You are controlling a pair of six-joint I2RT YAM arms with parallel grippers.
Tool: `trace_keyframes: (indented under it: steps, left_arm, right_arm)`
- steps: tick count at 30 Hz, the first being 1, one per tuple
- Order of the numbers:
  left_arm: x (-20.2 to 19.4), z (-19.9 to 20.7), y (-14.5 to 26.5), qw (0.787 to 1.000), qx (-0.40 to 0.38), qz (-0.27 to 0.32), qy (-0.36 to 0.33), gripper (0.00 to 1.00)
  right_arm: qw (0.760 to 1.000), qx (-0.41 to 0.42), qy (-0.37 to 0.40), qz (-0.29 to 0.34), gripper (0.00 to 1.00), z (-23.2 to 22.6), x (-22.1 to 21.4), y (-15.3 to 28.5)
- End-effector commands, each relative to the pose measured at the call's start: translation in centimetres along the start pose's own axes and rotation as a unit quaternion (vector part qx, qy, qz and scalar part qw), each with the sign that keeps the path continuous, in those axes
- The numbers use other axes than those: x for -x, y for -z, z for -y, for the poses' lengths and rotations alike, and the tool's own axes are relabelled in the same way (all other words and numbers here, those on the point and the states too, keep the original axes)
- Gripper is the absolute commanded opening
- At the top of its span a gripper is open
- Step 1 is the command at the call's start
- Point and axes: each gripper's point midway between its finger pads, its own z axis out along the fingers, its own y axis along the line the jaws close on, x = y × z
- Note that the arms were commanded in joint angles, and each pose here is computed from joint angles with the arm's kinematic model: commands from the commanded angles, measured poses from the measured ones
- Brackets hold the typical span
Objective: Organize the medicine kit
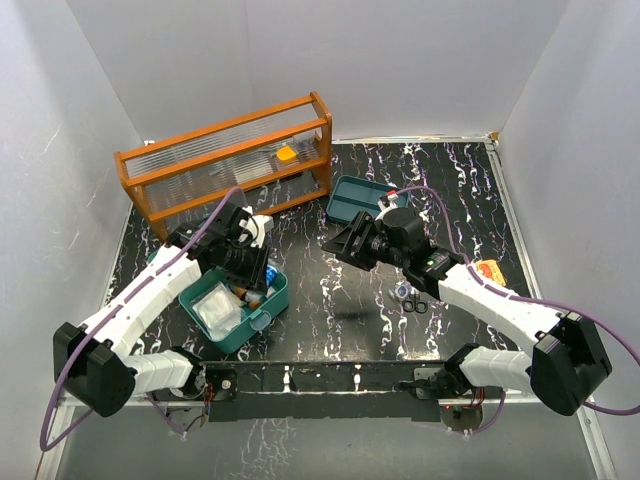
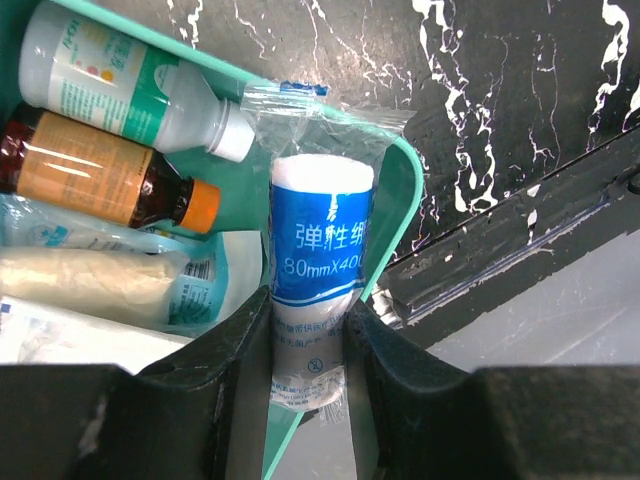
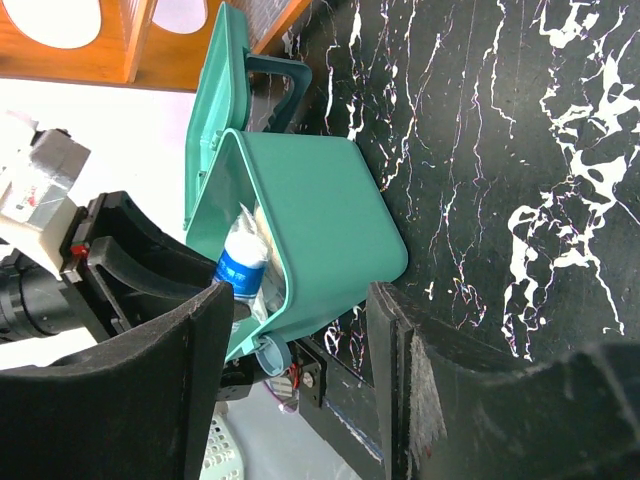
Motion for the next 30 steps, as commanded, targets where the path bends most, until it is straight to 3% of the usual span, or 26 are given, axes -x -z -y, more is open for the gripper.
trace_keyframes:
  steps: [1, 10, 23, 25, 30]
  left_arm:
    - [-2.4, 0.1, 0.1, 0.998, -0.004, -0.046, 0.041, 0.29]
    - [-3.8, -0.8, 0.2, 0.996, 0.025, -0.071, 0.057, 0.29]
    - [-1.3, -0.9, -3.9, 0.995, 0.002, -0.095, 0.027, 0.32]
    - [-1.3, -1.1, -4.0, 0.995, 0.008, -0.094, 0.029, 0.37]
    - [-1.3, -1.9, -3.8, 0.995, 0.036, -0.088, 0.040, 0.62]
  right_arm:
    - [0.999, 0.033, 0.003, 0.023, 0.53, -2.4, 1.5, 0.4]
    - [0.999, 0.030, 0.002, 0.015, 0.53, -2.1, 1.2, -0.1]
    - [0.999, 0.028, 0.003, 0.024, 0.52, -1.9, 1.3, 0.5]
    - [0.999, 0.026, 0.005, 0.025, 0.52, -1.9, 1.3, 0.6]
    - [0.999, 0.020, 0.007, 0.030, 0.52, -1.8, 1.5, 0.6]
